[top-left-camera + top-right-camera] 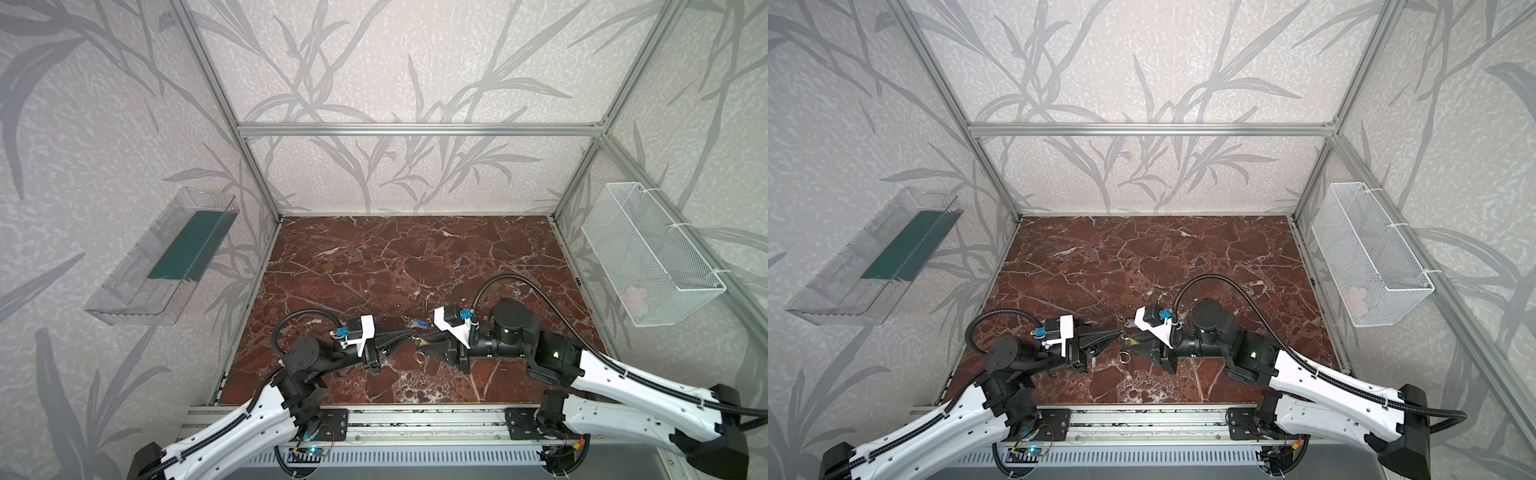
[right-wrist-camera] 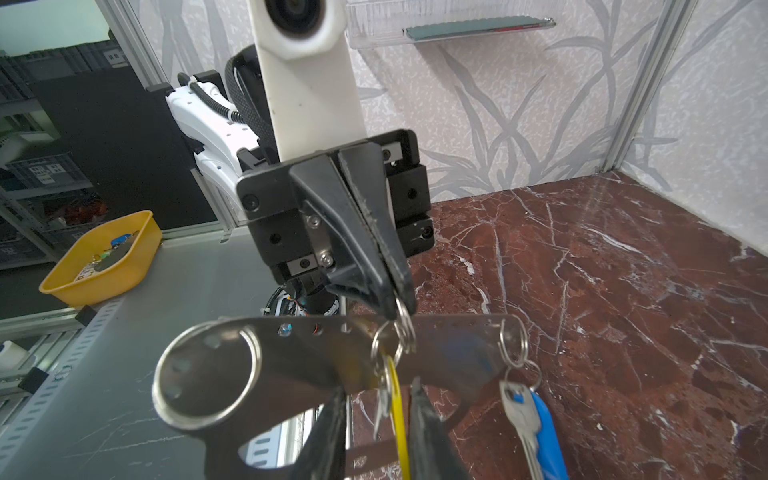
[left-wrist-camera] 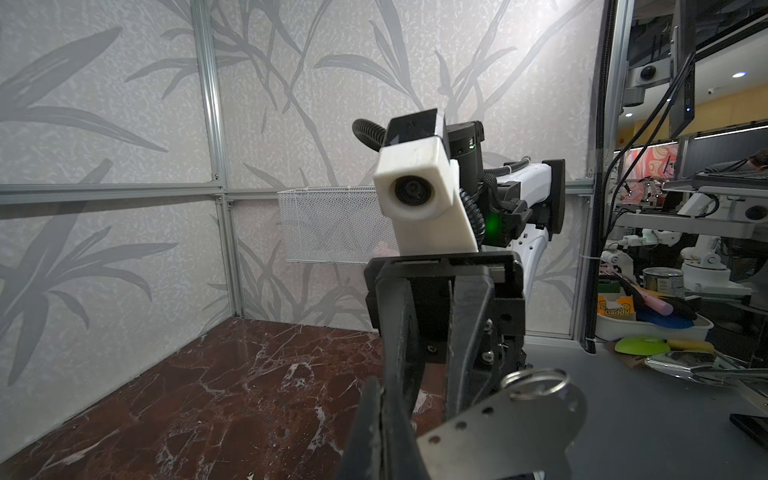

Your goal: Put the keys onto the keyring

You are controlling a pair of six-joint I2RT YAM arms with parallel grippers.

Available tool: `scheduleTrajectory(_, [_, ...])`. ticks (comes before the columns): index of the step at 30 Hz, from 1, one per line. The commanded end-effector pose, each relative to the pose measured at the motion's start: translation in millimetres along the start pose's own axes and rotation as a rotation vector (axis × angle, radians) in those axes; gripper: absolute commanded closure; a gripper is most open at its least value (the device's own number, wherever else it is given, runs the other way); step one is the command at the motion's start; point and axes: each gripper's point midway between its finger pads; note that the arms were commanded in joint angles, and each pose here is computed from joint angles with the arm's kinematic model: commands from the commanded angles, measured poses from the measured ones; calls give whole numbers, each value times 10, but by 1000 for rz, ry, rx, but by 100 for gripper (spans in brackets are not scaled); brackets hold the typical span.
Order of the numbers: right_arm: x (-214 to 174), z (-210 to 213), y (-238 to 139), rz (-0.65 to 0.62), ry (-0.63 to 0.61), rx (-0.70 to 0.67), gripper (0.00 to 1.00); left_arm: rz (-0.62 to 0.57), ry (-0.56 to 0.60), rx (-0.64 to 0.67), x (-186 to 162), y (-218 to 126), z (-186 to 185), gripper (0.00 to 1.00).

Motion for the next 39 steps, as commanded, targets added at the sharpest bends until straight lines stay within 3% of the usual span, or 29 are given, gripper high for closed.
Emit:
scheduleTrajectory(1, [125,-28,-100,-10,-55,-41,73,-28,14,-10,100,-7,-36,100])
scheduleTrajectory(18, [194,-235,-136,-39,-60,-125,80,-13,2,-42,108,20,-82,100])
scheduleTrajectory(28, [215,-15,-17,-46,-48,34,82,-18,7,-42,114,26,-76,100])
scheduleTrajectory(39, [225,-43,12,-65,-35,24,85,-19,5,-44,108,28,-78,100])
Point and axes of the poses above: each gripper's point midway between its finger pads, its own y axis out along the fingers, its own z axis along the line the jaws close on, x = y × z, and after that the axes turned 3 degrees about -y, right-handed
